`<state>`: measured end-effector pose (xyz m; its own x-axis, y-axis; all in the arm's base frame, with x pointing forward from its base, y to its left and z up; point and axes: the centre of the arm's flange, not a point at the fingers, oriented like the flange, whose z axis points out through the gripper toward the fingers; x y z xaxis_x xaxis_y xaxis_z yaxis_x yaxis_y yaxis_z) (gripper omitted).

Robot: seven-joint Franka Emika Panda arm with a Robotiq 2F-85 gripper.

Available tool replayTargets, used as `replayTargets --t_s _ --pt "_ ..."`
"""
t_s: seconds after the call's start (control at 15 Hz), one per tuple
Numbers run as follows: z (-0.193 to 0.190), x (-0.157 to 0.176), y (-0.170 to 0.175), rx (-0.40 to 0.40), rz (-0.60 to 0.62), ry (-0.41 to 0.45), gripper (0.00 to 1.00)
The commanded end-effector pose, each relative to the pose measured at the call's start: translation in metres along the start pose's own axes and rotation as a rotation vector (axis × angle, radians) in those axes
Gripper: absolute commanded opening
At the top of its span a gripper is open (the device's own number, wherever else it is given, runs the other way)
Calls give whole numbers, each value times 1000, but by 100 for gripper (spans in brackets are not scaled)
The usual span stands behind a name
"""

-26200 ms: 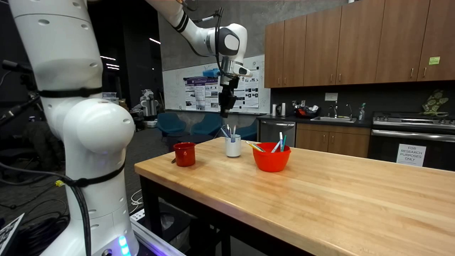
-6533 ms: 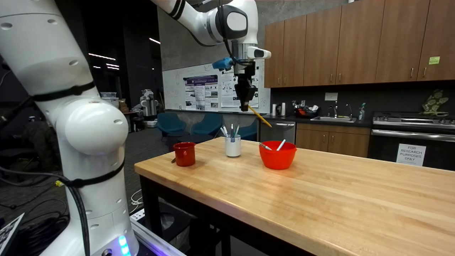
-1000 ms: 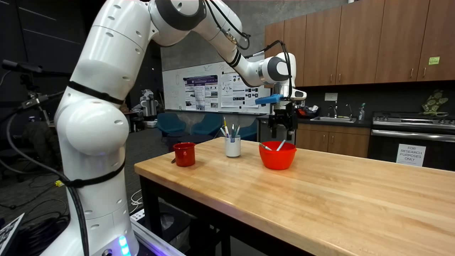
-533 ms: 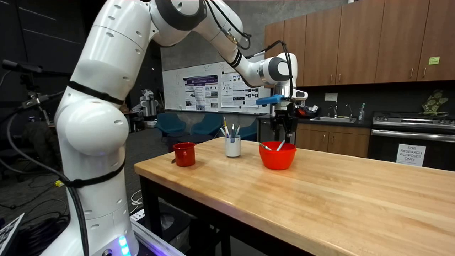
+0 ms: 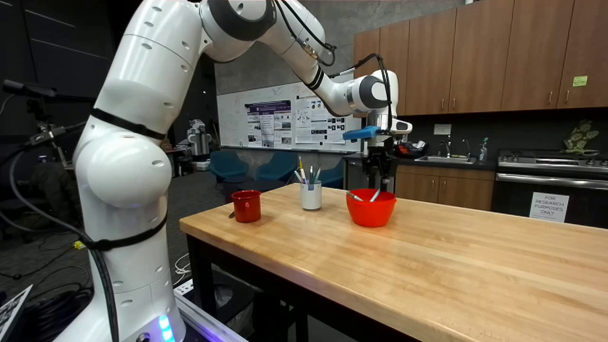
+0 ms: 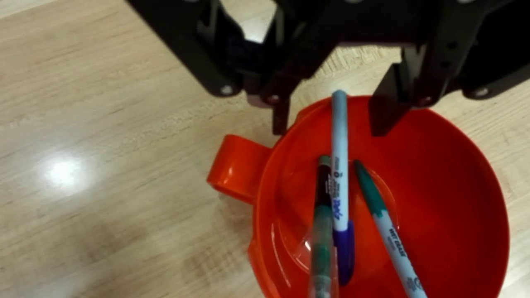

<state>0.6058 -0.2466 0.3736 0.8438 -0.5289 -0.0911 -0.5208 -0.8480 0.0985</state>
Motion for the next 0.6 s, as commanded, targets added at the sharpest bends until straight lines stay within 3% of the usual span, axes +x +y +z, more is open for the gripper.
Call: replayTargets --t_s 0.0,0.07,0.13,0.4,0.53 --pt "-5 3 2 15 4 6 40" --pt "-5 3 2 16 3 6 38" --pt "-5 3 2 16 3 6 27" --pt "-8 3 2 21 6 12 2" --pt "-10 3 2 22 8 17 1"
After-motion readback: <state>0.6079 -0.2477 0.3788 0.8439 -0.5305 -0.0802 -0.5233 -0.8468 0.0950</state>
